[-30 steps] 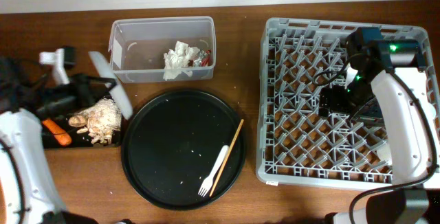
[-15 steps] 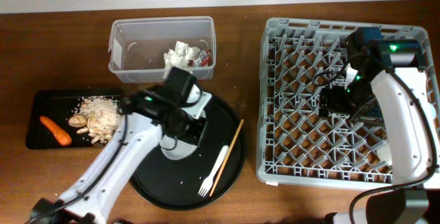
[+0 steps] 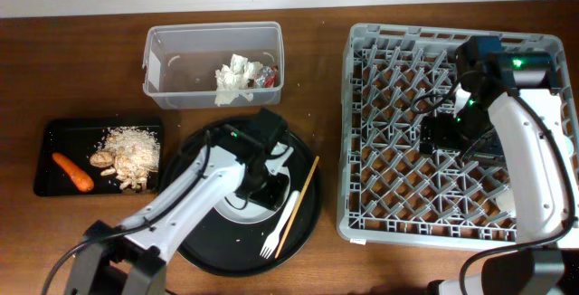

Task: Sort waste into correct bins and load items into the dishwasher rack
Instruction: 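Set the emptied plate back on the round black tray, then grasp the white plate rim with the right gripper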

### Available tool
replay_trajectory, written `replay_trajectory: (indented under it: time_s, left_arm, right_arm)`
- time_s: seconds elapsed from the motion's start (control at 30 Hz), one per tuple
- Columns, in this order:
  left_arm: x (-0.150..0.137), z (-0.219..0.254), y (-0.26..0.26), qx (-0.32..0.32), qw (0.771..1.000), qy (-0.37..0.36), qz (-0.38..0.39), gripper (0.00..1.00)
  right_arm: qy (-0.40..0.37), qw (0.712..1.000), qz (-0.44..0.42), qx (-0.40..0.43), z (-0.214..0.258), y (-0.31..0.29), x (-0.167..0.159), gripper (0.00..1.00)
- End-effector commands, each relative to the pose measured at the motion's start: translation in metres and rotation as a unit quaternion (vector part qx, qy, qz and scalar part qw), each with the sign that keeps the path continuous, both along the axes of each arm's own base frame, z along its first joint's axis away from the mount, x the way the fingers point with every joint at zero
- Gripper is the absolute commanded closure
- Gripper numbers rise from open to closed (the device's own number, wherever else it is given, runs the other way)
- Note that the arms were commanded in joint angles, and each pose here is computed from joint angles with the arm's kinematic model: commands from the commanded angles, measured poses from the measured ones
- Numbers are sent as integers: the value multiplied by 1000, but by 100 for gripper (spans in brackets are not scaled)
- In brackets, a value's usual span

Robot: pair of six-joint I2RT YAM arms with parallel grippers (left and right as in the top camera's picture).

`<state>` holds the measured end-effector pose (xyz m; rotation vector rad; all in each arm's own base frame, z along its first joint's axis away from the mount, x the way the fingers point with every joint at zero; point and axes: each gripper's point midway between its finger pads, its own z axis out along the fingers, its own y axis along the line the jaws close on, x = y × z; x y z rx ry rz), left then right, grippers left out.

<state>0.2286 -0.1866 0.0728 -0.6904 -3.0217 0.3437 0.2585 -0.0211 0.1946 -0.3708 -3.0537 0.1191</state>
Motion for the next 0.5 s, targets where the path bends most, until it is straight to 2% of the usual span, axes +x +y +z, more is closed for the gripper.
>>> replay_trajectory:
  time_s: [0.0,0.1,0.17,0.2,0.27,0.3,0.47]
  left_arm:
    - [35,51,53,46,992,-88,80,47]
    - [42,73,116,52,976,-101,188,40]
    - [43,77,158,59,955,-93,274,30]
    - [42,77,182,63,939,-83,328,24]
    - [39,76,208,67,917,-73,386,14]
    - [36,76,221,69,905,-68,414,6]
    - [28,76,246,73,881,-58,464,1]
  right_arm:
    - [-5,1000,-4,-6,3,-3,-1,2]
    - [-7,1000,13,25,2,12,0,2]
    - [-28,990,94,103,4,59,9,2]
    - [-43,983,134,117,4,85,14,2]
    - [-73,968,203,129,6,129,21,2]
    - [-93,958,235,136,7,153,23,2]
    - [-148,908,353,169,4,252,22,1]
